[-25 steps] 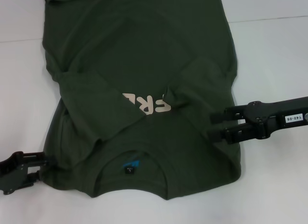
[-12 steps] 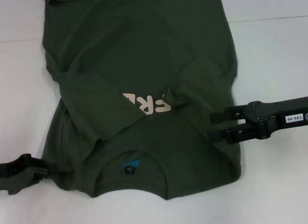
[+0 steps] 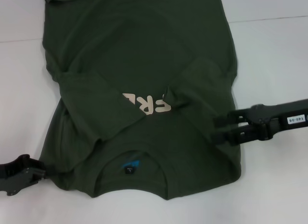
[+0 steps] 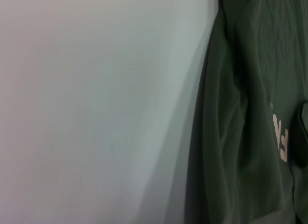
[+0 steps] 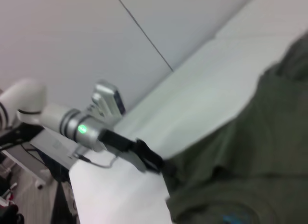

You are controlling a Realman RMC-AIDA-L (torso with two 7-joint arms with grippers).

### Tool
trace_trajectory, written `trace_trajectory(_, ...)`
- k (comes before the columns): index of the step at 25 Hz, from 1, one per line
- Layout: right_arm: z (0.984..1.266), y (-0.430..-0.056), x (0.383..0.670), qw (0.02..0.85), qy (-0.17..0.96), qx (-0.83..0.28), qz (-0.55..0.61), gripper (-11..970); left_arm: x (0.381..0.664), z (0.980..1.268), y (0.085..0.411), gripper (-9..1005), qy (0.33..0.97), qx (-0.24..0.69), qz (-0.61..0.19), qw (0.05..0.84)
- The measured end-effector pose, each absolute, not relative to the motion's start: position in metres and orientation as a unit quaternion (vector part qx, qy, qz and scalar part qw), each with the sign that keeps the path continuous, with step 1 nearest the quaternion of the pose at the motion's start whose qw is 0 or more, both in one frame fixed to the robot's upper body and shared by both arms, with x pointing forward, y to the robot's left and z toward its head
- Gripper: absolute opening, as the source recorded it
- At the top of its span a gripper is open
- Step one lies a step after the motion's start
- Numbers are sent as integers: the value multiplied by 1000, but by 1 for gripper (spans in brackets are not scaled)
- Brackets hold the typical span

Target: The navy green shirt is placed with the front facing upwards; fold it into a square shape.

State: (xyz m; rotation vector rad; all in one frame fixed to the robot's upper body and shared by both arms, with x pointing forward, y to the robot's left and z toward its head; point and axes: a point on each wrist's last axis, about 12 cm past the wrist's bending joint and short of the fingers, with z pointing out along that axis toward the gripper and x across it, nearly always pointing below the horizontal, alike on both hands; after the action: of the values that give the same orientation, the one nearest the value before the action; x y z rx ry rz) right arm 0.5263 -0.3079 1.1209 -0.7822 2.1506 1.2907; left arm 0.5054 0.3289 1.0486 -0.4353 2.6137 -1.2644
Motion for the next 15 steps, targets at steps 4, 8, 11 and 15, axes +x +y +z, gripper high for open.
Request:
trace_trajectory(4,1117,-321,525,201,831,-264,447,926,506,1049,330,27,886,-147,-428,103)
trace_trajectory(8,1109,-333,524,141,875,-218,410,926,506,1050,329,27,886,-146,-428,104)
trace_trajectory(11,1101,-335,525,118,894,-189,388,926,507,1050,329,27,886,-144,-427,106)
trace_trajectory(15,1092,-329,528,102,897,-181,390,925,508,1051,330,27,886,-142,-428,107)
